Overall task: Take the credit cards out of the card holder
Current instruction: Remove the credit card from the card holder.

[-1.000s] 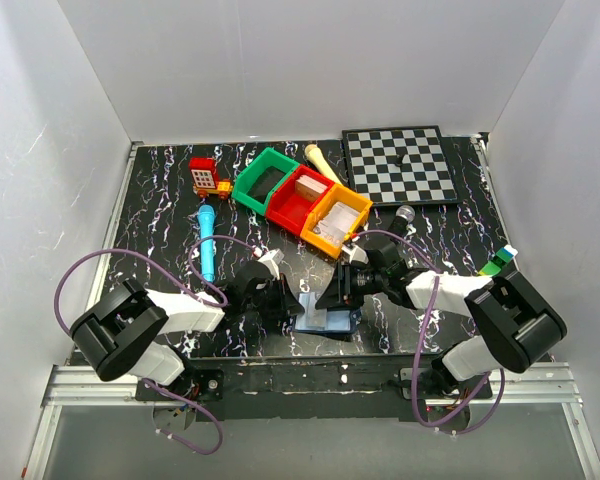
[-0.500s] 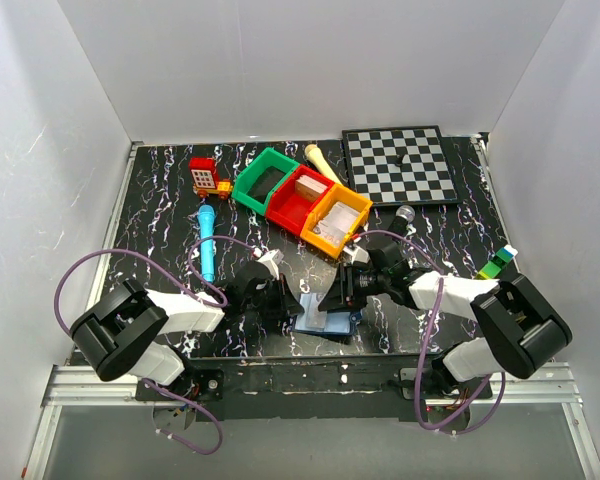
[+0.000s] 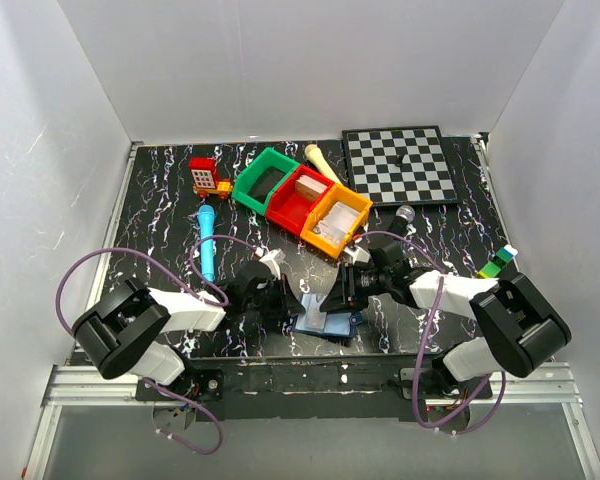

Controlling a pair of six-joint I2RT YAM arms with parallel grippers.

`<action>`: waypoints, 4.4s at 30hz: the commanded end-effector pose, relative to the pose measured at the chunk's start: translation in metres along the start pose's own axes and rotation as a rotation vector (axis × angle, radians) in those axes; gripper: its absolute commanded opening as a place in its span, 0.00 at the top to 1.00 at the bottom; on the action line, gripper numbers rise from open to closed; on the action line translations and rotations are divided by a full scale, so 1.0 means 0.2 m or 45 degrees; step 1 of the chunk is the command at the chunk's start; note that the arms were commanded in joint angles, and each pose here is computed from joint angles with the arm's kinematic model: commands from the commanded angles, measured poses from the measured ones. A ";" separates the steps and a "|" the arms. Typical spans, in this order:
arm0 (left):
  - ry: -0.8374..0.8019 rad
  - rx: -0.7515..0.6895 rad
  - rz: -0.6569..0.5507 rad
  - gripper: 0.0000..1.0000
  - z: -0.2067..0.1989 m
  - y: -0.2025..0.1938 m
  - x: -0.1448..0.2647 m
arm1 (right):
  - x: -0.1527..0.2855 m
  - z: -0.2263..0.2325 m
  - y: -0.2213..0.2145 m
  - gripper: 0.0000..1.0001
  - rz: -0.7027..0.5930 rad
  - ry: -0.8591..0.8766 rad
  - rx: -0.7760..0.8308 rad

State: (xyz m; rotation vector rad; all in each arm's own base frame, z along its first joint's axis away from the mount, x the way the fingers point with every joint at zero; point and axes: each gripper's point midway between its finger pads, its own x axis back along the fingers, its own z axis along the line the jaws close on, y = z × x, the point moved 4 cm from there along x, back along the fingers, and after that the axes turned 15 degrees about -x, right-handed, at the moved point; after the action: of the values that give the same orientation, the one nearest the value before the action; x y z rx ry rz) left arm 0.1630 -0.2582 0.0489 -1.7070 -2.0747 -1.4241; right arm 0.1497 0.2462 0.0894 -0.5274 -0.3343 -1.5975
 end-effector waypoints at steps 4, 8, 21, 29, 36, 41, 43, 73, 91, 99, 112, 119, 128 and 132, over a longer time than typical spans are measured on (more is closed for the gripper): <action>0.054 -0.045 0.133 1.00 0.05 -0.10 -0.02 | -0.01 0.11 0.04 0.58 0.027 0.100 0.046; 0.043 -0.063 0.142 1.00 0.03 -0.10 -0.04 | -0.02 0.12 0.05 0.56 0.028 0.107 0.035; 0.010 -0.080 0.141 1.00 0.02 -0.11 -0.04 | -0.08 0.12 0.06 0.53 0.059 0.099 -0.003; -0.008 -0.084 0.124 1.00 0.01 -0.11 -0.04 | -0.13 0.12 0.05 0.52 0.085 0.098 -0.015; -0.007 -0.084 0.122 1.00 0.01 -0.11 -0.03 | -0.15 0.14 0.04 0.52 0.110 0.111 -0.013; -0.009 -0.085 0.117 1.00 0.00 -0.11 -0.03 | -0.15 0.14 0.01 0.50 0.145 0.115 -0.002; 0.002 -0.080 0.117 1.00 0.01 -0.11 -0.03 | -0.14 0.15 0.01 0.51 0.139 0.117 0.011; 0.094 -0.028 0.115 1.00 0.07 -0.15 0.01 | 0.00 0.15 0.00 0.60 0.103 0.073 0.078; 0.097 -0.028 0.126 1.00 0.07 -0.15 0.00 | 0.05 0.12 0.01 0.60 0.085 0.026 0.085; 0.094 -0.031 0.129 1.00 0.07 -0.15 0.00 | 0.06 0.10 0.04 0.67 0.058 -0.003 0.078; 0.089 -0.029 0.121 1.00 0.07 -0.15 0.00 | 0.08 0.07 0.05 0.69 0.032 -0.037 0.054; 0.090 -0.029 0.124 1.00 0.07 -0.15 0.00 | 0.10 0.06 0.06 0.74 0.026 -0.047 0.053; 0.088 -0.032 0.119 1.00 0.07 -0.15 0.00 | 0.11 0.04 0.07 0.98 0.010 -0.073 0.050; 0.086 -0.041 0.111 1.00 0.06 -0.14 0.01 | 0.14 0.01 0.07 0.99 -0.015 -0.151 0.056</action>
State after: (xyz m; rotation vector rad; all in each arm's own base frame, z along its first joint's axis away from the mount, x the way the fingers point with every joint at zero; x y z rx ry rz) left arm 0.1559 -0.2632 0.0440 -1.7378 -2.0440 -1.4392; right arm 0.1536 0.2233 0.0879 -0.6370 -0.3929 -1.5486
